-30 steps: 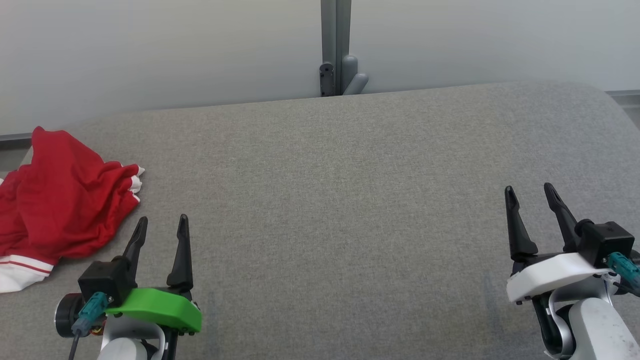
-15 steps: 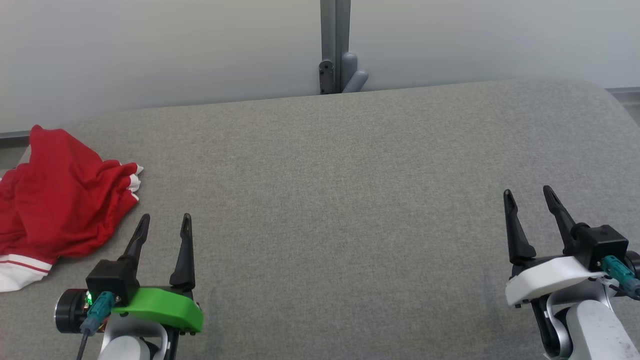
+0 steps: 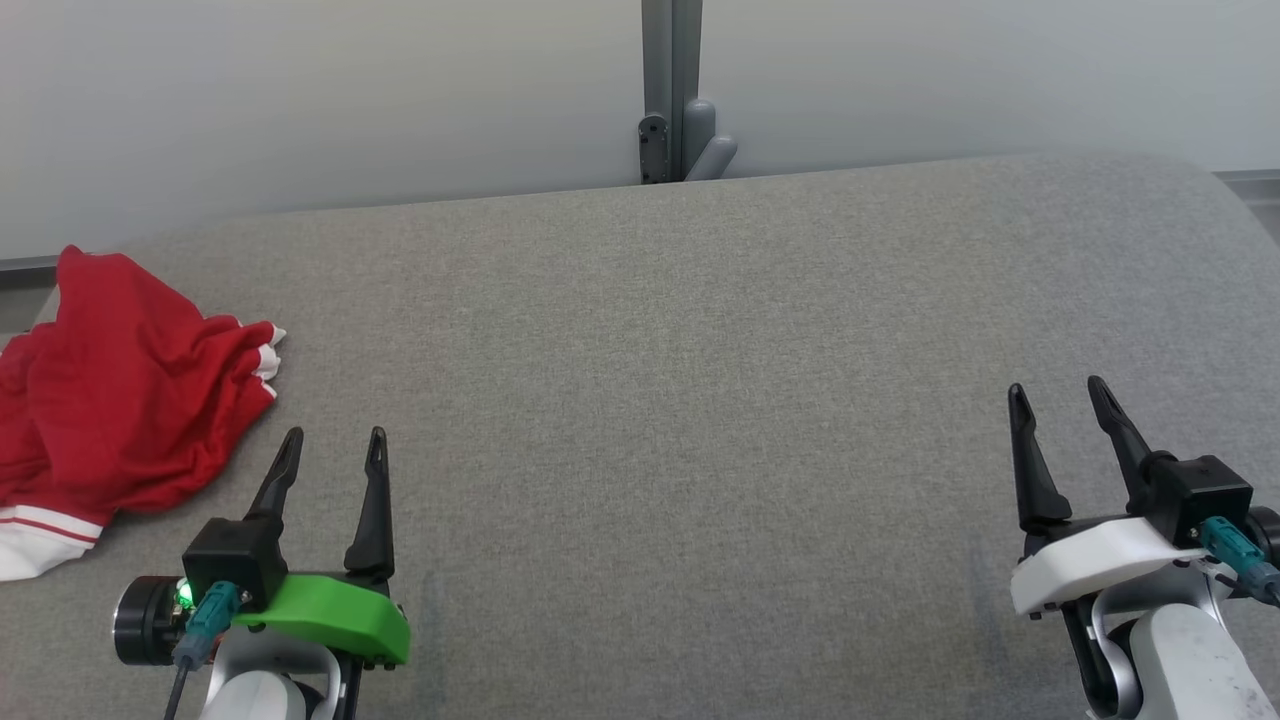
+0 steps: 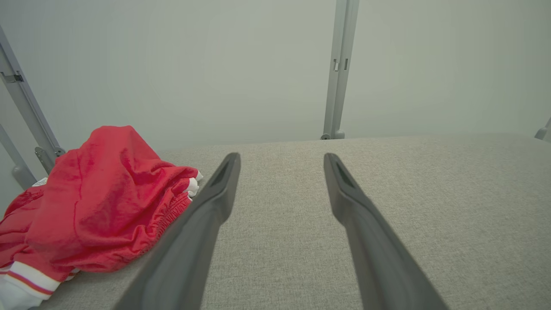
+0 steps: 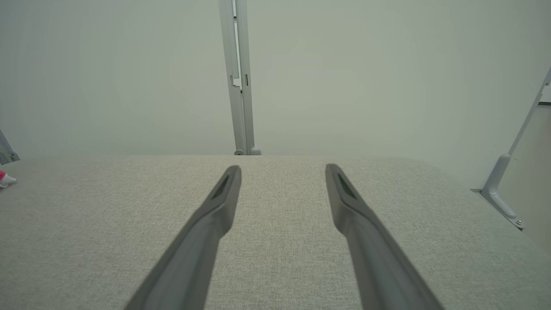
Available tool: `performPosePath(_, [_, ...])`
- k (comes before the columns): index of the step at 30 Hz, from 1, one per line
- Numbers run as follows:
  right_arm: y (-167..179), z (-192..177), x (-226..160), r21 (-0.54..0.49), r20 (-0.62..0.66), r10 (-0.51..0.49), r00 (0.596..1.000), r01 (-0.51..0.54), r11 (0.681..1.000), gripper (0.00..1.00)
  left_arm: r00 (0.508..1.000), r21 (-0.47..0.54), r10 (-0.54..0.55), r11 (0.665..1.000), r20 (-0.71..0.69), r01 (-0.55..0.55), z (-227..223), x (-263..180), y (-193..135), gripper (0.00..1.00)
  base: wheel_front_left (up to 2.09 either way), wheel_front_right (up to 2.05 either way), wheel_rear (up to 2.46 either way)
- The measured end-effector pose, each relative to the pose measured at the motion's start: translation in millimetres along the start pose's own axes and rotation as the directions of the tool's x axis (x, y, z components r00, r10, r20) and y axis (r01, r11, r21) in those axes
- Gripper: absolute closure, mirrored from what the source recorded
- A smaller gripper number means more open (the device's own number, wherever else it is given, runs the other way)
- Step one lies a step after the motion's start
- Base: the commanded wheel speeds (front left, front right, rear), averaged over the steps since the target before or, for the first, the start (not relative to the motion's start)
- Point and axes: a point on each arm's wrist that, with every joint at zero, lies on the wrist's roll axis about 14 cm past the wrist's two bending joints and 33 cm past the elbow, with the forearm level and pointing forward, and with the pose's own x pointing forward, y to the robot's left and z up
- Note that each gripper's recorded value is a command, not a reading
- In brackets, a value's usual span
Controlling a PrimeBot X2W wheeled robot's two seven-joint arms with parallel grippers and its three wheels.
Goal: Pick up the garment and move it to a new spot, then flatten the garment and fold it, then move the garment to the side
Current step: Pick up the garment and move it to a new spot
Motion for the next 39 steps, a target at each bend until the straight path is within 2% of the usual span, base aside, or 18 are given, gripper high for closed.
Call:
performPosePath(25, [6,-10,8,0.032,-0.025,0.010,1.000,-0.009,0.999,0.00,0.999,-0.018,0.041,0.999,-0.028,-0.041,-6,-4,10,0.00,0.00,0.00,0.00])
performPosePath(31, [31,-6,22,0.037,-0.009,0.083,0.997,-0.083,0.996,0.00,0.994,-0.026,0.112,0.993,-0.003,-0.112,2,-11,31,0.00,0.00,0.00,0.00])
performPosePath(39, [93,0,45,0.059,0.014,0.250,0.968,-0.251,0.966,0.00,0.960,-0.031,0.279,0.960,0.026,-0.278,11,-42,82,0.00,0.00,0.00,0.00])
